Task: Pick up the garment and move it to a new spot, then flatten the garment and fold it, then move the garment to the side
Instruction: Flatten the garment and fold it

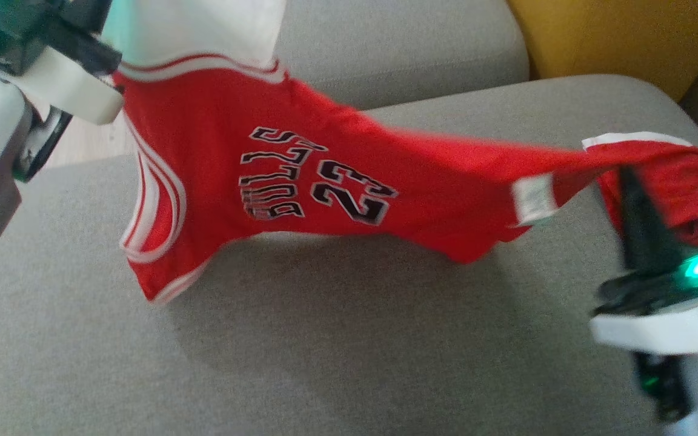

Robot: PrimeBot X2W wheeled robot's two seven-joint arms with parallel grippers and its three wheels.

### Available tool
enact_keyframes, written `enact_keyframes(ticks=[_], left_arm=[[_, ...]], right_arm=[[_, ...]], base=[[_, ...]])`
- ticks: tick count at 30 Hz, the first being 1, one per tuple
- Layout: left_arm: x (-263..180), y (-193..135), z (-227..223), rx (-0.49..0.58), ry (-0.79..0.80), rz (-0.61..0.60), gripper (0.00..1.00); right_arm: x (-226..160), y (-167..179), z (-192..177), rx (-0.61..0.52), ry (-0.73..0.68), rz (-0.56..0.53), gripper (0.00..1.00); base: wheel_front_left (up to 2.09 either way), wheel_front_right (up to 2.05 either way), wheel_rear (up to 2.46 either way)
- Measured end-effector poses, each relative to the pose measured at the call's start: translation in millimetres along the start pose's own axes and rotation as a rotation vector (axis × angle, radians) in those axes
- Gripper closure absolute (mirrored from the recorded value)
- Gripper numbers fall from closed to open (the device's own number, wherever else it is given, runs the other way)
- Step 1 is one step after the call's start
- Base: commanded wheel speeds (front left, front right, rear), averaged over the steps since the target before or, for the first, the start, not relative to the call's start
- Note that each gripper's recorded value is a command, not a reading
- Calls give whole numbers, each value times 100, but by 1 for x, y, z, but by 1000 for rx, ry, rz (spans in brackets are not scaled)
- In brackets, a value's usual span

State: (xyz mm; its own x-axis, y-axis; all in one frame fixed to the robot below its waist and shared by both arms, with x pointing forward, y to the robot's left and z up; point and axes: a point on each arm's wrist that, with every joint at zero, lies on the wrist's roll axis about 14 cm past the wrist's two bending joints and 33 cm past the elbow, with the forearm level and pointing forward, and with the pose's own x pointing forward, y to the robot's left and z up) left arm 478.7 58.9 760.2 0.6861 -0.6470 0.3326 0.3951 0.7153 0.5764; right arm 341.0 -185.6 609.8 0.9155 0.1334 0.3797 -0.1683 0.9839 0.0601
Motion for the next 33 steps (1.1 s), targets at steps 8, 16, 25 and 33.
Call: enact_keyframes(ticks=[8, 16, 25, 33], left_arm=[[-5, 21, 107, -34, -281, 62, 100], [13, 19, 58, -104, -145, 47, 100], [66, 53, 7, 10, -34, 98, 100], [104, 91, 37, 46, -235, 207, 100]], right_arm=[[25, -53, 134, -261, -347, -48, 100], [96, -75, 120, -358, -180, 3, 100], [184, -97, 75, -374, -59, -4, 100], [250, -110, 76, -452, -114, -10, 100]], base=[[0, 0, 0], [0, 0, 0], [0, 0, 0], [0, 0, 0]])
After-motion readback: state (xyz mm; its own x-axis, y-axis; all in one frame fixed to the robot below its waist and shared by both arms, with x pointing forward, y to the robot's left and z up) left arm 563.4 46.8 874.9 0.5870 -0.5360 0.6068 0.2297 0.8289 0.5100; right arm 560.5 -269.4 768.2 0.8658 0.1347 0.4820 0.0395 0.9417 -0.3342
